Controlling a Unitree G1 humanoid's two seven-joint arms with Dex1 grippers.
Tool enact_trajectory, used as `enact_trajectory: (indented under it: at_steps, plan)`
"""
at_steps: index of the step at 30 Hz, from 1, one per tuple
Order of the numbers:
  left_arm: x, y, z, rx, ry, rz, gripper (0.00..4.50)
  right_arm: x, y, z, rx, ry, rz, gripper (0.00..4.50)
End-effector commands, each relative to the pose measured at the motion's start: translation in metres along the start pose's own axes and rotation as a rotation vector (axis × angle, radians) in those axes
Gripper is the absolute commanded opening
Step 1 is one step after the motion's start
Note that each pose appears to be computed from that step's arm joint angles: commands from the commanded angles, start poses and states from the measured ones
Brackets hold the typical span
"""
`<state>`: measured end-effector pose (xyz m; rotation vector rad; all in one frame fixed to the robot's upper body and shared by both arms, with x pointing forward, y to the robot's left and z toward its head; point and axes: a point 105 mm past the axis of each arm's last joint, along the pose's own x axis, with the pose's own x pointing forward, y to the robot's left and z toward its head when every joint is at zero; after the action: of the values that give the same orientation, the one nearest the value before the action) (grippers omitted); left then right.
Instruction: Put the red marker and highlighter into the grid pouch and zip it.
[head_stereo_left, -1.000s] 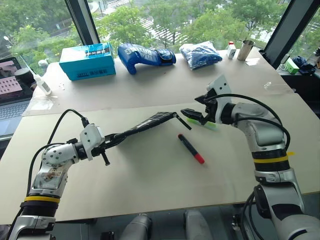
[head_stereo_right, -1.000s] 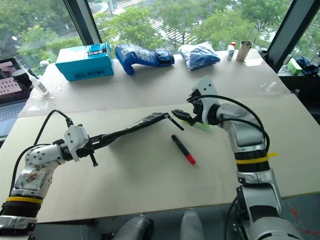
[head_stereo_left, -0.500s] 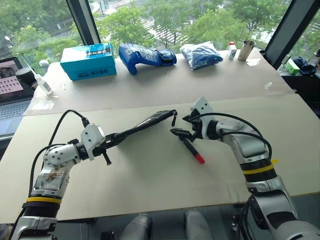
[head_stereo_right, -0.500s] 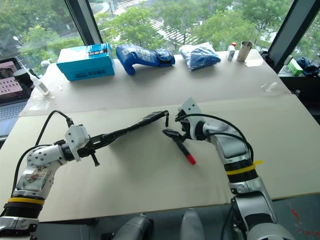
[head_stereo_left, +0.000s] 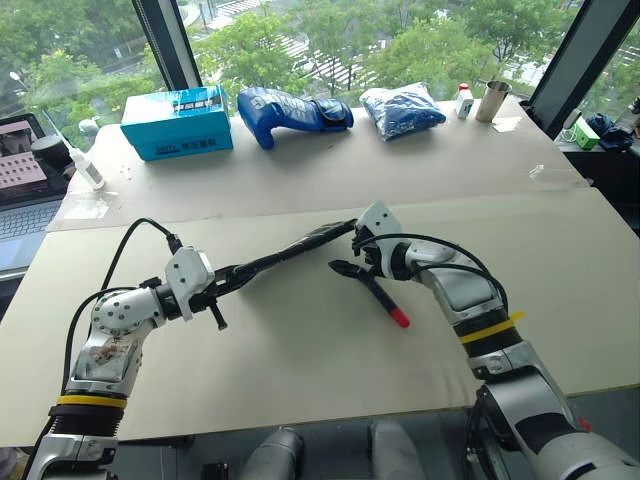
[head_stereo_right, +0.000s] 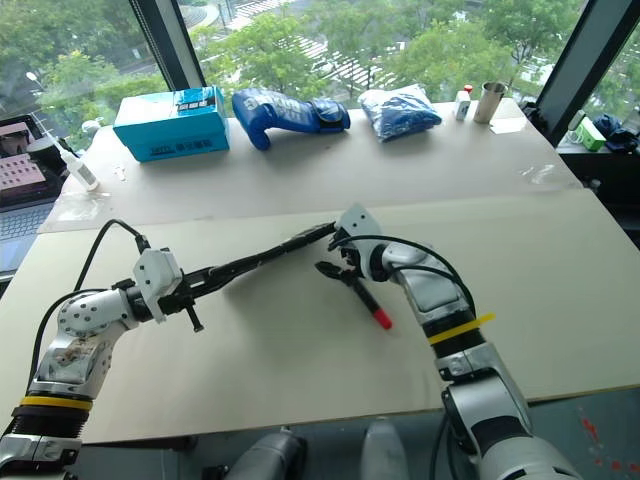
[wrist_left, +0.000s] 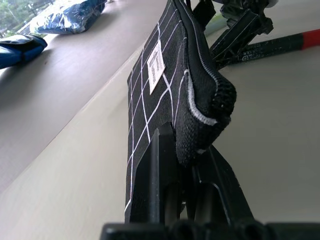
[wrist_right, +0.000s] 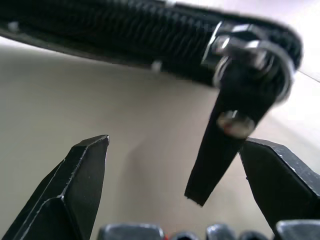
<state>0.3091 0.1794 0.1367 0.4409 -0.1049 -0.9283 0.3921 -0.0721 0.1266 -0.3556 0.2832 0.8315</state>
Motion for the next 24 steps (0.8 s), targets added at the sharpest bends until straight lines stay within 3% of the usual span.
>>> enact_trajectory:
  at_steps: [1, 2, 6, 16, 24]
  plan:
    - [-0.003, 0.003, 0.009, 0.025, -0.023, 0.022, 0.00, -0.007, -0.013, 0.019, -0.037, -0.058, -0.037, 4.46]
    - [-0.003, 0.003, 0.009, 0.025, -0.021, 0.022, 0.00, -0.009, -0.014, 0.020, -0.039, -0.059, -0.040, 4.46]
    - [-0.004, 0.002, 0.007, 0.026, -0.014, 0.023, 0.00, -0.013, -0.016, 0.021, -0.051, -0.067, -0.037, 3.45]
    - [-0.004, 0.004, 0.002, 0.034, 0.005, 0.029, 0.00, -0.022, -0.001, 0.035, -0.060, -0.133, 0.047, 0.07]
    - [0.000, 0.006, 0.003, 0.034, -0.001, 0.031, 0.00, -0.024, 0.011, 0.030, -0.094, -0.100, 0.104, 0.02]
